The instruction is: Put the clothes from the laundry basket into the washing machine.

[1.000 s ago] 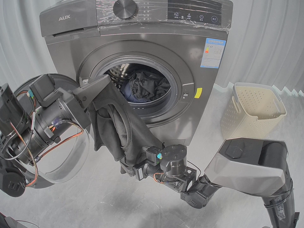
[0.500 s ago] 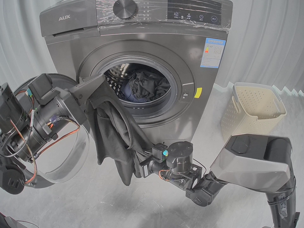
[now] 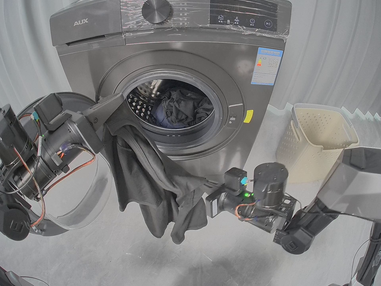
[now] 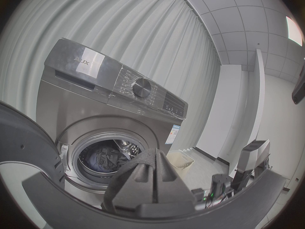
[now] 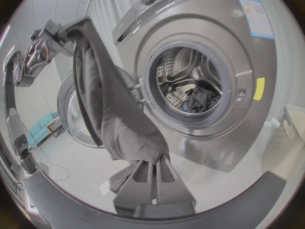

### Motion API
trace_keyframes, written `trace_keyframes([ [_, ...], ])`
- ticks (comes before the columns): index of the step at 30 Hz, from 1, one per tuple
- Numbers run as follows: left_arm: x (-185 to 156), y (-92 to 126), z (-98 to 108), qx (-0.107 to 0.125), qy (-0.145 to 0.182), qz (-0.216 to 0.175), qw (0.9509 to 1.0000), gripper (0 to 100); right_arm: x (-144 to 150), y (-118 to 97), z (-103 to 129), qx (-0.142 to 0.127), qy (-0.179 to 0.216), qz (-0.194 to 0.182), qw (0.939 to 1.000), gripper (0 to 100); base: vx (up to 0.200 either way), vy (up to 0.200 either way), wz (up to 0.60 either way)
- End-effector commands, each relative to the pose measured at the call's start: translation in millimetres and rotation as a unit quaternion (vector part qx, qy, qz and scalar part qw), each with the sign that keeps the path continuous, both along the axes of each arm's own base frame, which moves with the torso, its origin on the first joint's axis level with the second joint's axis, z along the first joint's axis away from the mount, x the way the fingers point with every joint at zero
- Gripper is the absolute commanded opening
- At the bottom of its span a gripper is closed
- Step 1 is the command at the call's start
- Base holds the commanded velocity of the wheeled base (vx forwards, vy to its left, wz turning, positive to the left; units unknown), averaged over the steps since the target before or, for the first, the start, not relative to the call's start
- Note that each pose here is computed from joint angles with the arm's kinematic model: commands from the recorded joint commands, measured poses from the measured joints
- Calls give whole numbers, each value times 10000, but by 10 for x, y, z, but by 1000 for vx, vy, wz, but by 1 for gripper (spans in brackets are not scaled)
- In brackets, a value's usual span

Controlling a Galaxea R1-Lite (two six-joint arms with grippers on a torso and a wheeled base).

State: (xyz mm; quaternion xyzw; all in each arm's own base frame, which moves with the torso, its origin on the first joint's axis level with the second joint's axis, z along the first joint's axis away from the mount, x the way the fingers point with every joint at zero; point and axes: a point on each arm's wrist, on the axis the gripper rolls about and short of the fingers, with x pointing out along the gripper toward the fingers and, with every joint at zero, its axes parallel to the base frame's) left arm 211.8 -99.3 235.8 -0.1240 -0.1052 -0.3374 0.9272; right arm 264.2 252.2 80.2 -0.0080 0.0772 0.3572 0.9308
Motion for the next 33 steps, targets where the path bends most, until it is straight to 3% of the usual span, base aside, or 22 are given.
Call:
trace_keyframes([
  [1, -2, 21, -27, 32, 43, 40, 10000, 0, 61, -392, 371, 239, -408, -334, 9983, 0, 0, 0, 0],
  [7, -32, 34, -49, 46, 70, 33, 10000, 0, 132, -679, 690, 578, -935, -716, 9914, 0, 0, 0, 0],
  [17, -126, 21, -68, 72, 46, -33, 10000, 0, -267, -803, 996, 1090, -1305, -495, 9842, 0, 0, 0, 0],
  [23, -104, 78, -67, 76, 34, 100, 9999, 0, -186, -832, 1228, 1556, -1703, -633, 9710, 0, 0, 0, 0],
  [25, -91, 104, -79, 102, 44, 151, 9998, 0, -131, -882, 1274, 1608, -1806, -732, 9675, 0, 0, 0, 0],
  [33, -79, 154, -52, 101, -93, 274, 9995, 0, -95, -926, 1313, 1662, -1898, -839, 9640, 0, 0, 0, 0],
])
